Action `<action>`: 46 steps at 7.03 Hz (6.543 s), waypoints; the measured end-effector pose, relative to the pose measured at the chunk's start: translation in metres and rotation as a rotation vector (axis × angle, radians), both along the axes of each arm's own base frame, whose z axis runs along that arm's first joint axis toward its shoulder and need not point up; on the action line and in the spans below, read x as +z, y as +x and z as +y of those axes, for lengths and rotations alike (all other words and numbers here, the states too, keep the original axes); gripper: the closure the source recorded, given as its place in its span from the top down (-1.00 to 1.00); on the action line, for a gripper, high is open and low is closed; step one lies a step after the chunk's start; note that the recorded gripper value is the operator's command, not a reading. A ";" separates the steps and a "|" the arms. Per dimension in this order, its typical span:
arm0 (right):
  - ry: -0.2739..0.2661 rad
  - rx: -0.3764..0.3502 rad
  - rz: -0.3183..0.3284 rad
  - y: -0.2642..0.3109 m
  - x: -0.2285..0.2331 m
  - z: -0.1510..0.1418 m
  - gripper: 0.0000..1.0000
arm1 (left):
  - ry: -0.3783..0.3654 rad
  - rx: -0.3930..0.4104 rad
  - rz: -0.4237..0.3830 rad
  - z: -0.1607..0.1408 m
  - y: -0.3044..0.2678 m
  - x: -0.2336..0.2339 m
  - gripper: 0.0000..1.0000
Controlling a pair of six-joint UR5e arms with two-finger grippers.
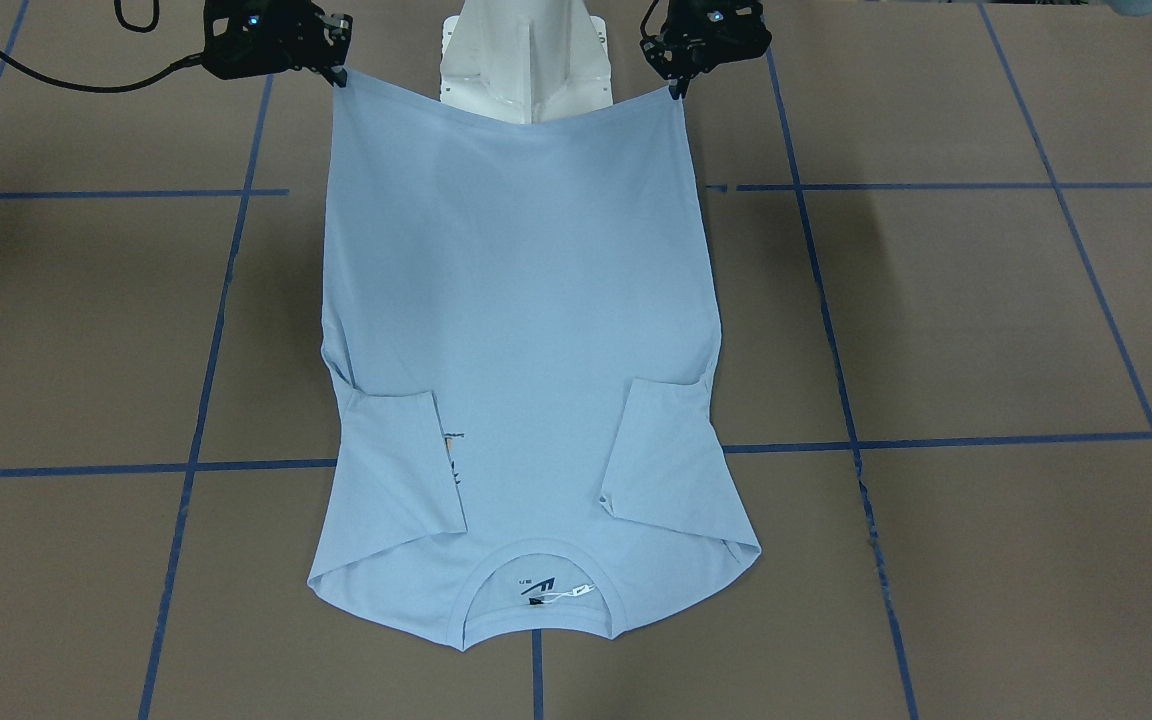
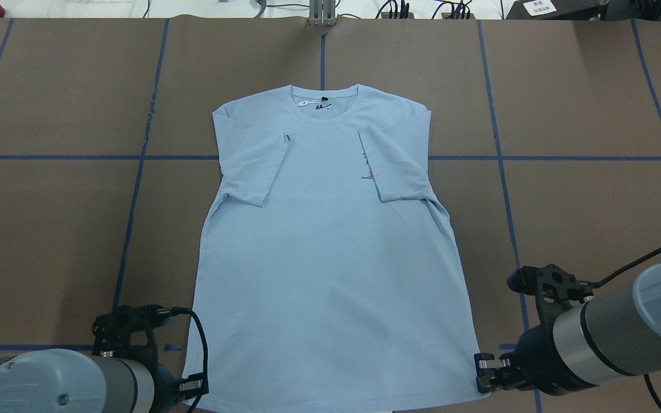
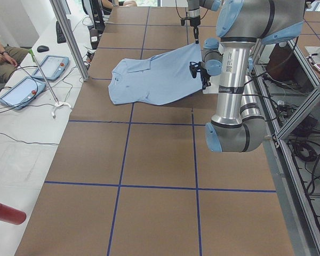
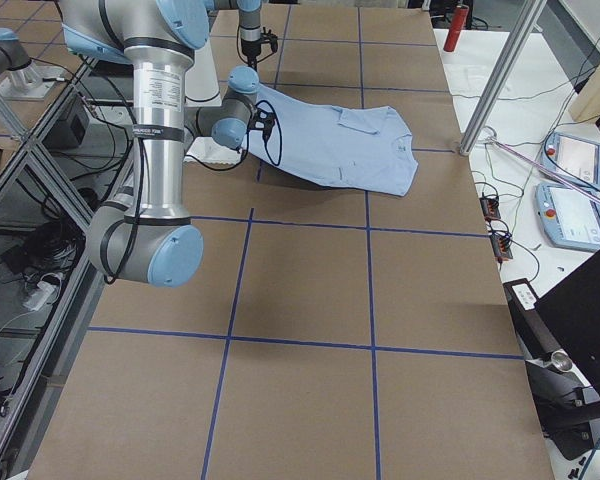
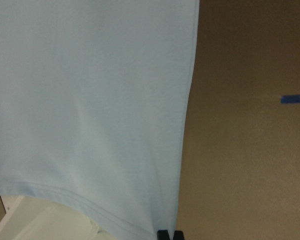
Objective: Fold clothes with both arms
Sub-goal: 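Lift the hem with both grippers and fold it toward the collar, then release the hem at the collar and raise both grippers, then move the right gripper to the folded shirt's corner nearest the robot and grasp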
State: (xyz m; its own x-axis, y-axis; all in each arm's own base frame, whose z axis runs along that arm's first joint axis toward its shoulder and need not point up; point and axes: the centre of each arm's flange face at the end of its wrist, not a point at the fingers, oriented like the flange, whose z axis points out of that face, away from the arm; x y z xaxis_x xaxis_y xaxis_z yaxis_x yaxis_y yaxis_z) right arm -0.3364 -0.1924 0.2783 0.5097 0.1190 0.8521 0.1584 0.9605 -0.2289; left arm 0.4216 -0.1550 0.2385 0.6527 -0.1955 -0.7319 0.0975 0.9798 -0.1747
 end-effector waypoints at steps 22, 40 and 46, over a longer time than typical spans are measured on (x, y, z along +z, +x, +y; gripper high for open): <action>-0.041 0.453 0.109 -0.032 0.019 -0.374 -1.00 | 0.237 -0.282 -0.060 -0.366 0.005 0.019 -1.00; 0.026 0.467 0.051 -0.065 0.074 -0.379 1.00 | 0.286 -0.326 -0.038 -0.439 0.027 0.039 1.00; 0.038 0.351 0.097 -0.083 0.124 -0.191 0.91 | 0.304 -0.337 -0.007 -0.427 0.013 0.016 1.00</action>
